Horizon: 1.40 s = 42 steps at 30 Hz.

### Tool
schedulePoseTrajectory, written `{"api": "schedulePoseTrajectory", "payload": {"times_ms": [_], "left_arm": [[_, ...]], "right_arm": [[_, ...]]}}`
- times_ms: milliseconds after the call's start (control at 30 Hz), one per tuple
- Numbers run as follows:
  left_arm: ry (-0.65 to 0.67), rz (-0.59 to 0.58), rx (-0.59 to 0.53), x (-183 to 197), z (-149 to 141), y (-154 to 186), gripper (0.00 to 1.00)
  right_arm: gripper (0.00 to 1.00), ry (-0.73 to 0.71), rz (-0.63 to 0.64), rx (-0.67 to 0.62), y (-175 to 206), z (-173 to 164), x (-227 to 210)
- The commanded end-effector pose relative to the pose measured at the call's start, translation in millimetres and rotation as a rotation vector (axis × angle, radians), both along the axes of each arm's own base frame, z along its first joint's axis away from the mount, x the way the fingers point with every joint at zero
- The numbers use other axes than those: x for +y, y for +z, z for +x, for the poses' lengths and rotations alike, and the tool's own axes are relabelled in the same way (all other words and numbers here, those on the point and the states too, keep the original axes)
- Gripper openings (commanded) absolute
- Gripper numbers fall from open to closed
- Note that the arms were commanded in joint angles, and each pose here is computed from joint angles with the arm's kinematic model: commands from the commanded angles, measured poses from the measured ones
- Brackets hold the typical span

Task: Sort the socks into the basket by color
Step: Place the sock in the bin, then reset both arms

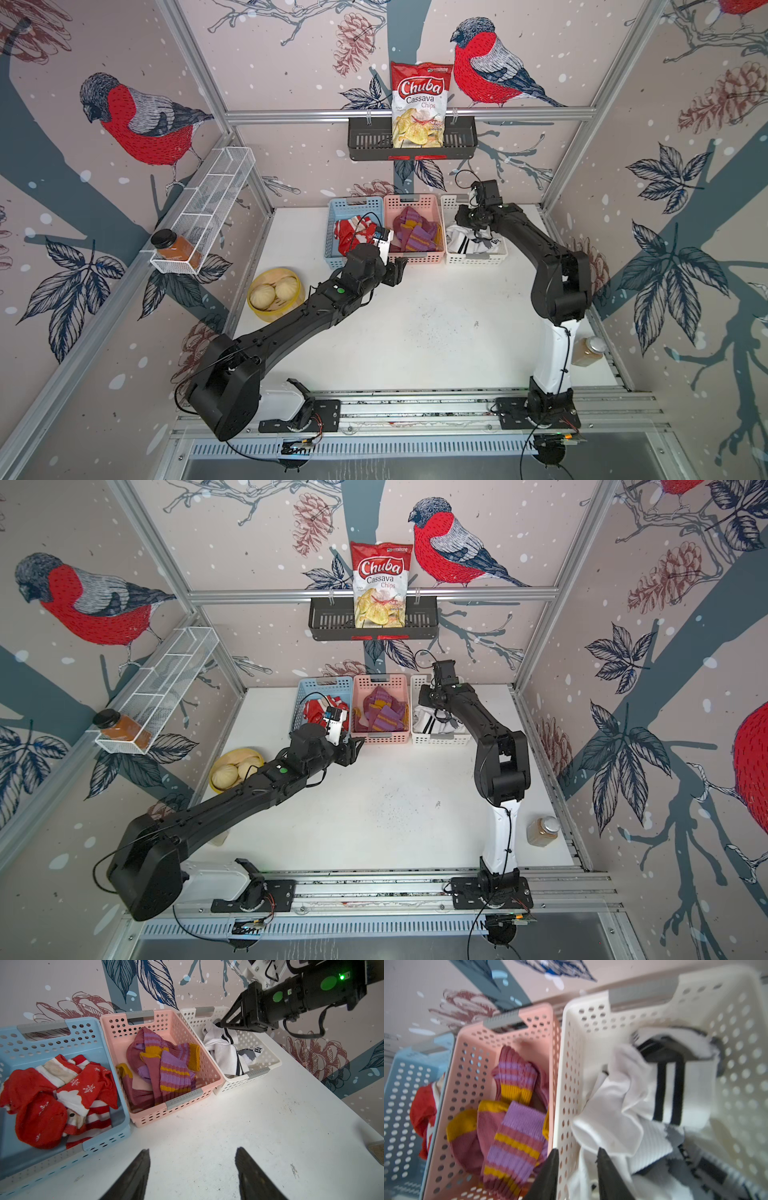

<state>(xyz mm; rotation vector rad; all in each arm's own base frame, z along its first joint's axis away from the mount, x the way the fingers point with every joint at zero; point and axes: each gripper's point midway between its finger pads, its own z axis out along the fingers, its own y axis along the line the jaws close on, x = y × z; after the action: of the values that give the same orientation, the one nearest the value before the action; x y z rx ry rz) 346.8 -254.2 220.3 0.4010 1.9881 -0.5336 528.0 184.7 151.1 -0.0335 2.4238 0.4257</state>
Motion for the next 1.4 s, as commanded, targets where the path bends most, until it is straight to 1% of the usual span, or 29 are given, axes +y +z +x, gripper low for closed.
{"api": "schedulePoseTrajectory", "payload": {"times_ms": [0, 133, 267, 500, 600, 700, 833, 933, 1000, 1133, 1233, 1300, 1367], "left_arm": [[-0.002, -0.001, -0.015, 1, 1, 2, 0.66], [-0.003, 0.001, -0.012, 1, 1, 1, 0.66], [-0.004, 0.001, -0.007, 1, 0, 0, 0.67], [0.003, -0.001, -0.008, 4, -3, 1, 0.67], [0.017, 0.003, -0.015, 8, -2, 1, 0.68], [0.029, 0.003, -0.02, 10, -2, 4, 0.69], [0.041, -0.003, -0.032, 12, -2, 9, 0.71], [0.054, 0.005, -0.034, 15, 0, 9, 0.72], [0.06, 0.008, -0.035, 16, 1, 9, 0.72], [0.07, 0.026, -0.037, 18, 2, 10, 0.72], [0.079, 0.032, -0.045, 21, 3, 12, 0.73], [0.086, 0.032, -0.051, 23, 3, 14, 0.73], [0.088, 0.03, -0.054, 24, 4, 15, 0.74]], "right_arm": [[0.32, 0.0, 0.031, -0.031, 1, -13, 10], [0.27, -0.016, 0.028, 0.023, -27, -22, 8], [0.23, -0.047, 0.02, 0.078, -59, -13, -4], [0.21, -0.092, 0.036, 0.126, -90, 6, -26], [0.2, -0.083, 0.047, 0.134, -93, 8, -28], [0.2, -0.04, 0.076, 0.097, -74, 7, -18], [0.23, 0.007, 0.105, 0.004, -20, 3, -8], [0.26, 0.02, 0.115, -0.07, 21, -7, -4], [0.27, 0.024, 0.122, -0.107, 42, -15, -2], [0.29, -0.009, 0.119, -0.187, 70, -41, -8], [0.35, -0.044, 0.115, -0.281, 83, -69, -14], [0.4, -0.053, 0.129, -0.337, 87, -90, -16], [0.5, -0.05, 0.168, -0.397, 92, -111, -18]]}}
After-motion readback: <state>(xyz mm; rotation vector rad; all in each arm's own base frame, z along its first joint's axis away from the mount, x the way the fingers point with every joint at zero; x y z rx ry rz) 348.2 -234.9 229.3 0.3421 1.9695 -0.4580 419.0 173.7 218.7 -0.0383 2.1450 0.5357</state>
